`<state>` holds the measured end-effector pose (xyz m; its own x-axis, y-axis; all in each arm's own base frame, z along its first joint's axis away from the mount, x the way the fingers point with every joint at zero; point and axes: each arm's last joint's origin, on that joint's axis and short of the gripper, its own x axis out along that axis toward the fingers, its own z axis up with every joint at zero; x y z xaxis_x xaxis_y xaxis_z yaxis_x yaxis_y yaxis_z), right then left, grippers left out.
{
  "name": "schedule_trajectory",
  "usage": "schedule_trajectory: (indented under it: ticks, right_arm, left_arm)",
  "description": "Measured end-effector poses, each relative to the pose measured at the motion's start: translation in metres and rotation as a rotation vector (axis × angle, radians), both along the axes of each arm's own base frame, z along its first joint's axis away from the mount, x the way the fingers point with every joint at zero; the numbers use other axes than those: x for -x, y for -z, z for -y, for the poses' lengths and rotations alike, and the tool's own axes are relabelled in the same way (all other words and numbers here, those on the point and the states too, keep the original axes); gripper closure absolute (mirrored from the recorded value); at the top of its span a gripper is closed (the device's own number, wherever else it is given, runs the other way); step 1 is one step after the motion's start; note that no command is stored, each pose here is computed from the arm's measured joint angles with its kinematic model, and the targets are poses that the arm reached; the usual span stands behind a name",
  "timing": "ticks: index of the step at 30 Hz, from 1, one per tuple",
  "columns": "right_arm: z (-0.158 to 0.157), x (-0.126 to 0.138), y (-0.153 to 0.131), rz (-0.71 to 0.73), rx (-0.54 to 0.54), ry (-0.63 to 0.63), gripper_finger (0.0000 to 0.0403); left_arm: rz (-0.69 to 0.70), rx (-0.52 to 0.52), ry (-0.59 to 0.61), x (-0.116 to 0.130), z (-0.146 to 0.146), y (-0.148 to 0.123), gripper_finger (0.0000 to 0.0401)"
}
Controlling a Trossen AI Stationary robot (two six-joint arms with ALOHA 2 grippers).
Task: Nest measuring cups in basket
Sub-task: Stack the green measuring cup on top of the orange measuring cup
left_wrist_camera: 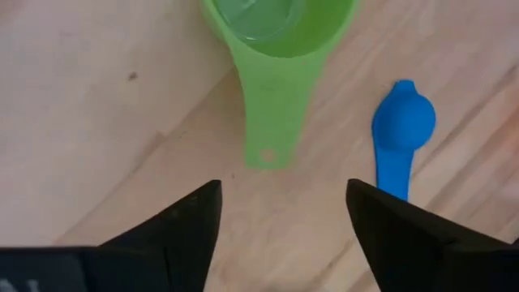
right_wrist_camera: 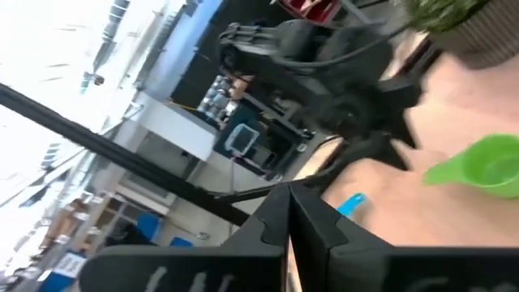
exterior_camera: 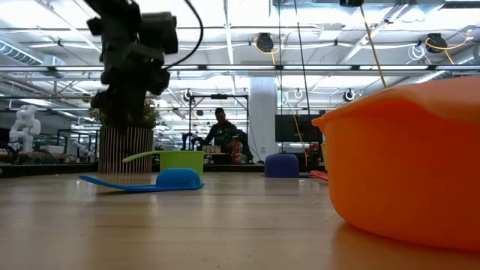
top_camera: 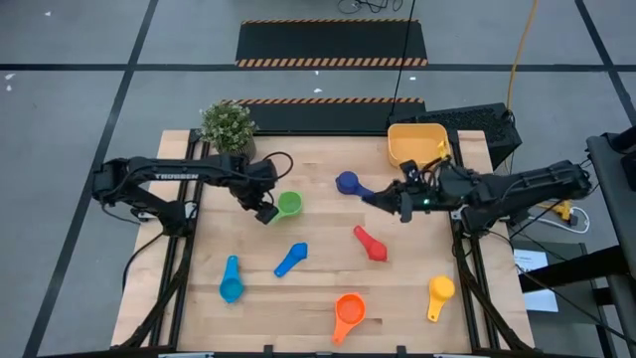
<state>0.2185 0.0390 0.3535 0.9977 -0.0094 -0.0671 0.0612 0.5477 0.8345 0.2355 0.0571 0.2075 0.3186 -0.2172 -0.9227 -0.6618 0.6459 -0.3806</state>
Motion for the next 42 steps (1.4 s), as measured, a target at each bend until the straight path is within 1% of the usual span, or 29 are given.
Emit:
schedule_trajectory:
  ticks: [3,6,11,16,19,24,26,29,36,39,42]
  right_arm:
    - [-0.012,-0.01,0.0,0.055,-0.015,-0.018,0.0403]
    - [-0.023,-0.019,0.002,0.091,-0.025,-0.026,0.0403]
    - [-0.039,-0.027,0.008,0.104,-0.034,-0.034,0.0403]
    - [-0.048,-0.029,0.01,0.109,-0.037,-0.037,0.0403]
    - [-0.05,-0.028,0.01,0.108,-0.034,-0.048,0.0403]
    - [-0.05,-0.028,0.011,0.103,-0.01,-0.045,0.0403]
    - [-0.05,-0.028,0.011,0.104,-0.008,-0.047,0.0403]
    - [-0.05,-0.028,0.011,0.104,0.001,-0.054,0.0403]
    - [-0.052,-0.027,0.011,0.103,0.053,-0.094,0.0403]
    - [-0.052,-0.027,0.011,0.101,0.063,-0.113,0.0403]
    - [-0.052,-0.027,0.011,0.1,0.085,-0.114,0.0403]
  left_arm:
    - [0.026,0.021,-0.018,0.002,-0.001,0.013,0.0117]
    - [0.063,0.01,-0.015,0.001,-0.001,0.018,0.0116]
    - [0.12,-0.036,0.038,0.001,-0.003,0.027,0.0116]
    - [0.107,-0.045,0.044,0.007,-0.007,0.036,0.0116]
    - [0.111,-0.05,0.071,0.013,-0.009,0.044,0.0116]
    - [0.157,-0.004,0.064,0.018,-0.013,0.054,0.0116]
    - [0.171,-0.003,0.08,0.019,-0.013,0.057,0.0116]
    - [0.232,0.003,0.098,0.018,-0.012,0.061,0.0116]
    - [0.275,0.032,0.004,0.018,-0.012,0.067,0.0116]
    - [0.288,0.035,0.003,0.017,-0.01,0.067,0.0116]
    - [0.295,0.034,0.028,0.016,-0.008,0.067,0.0116]
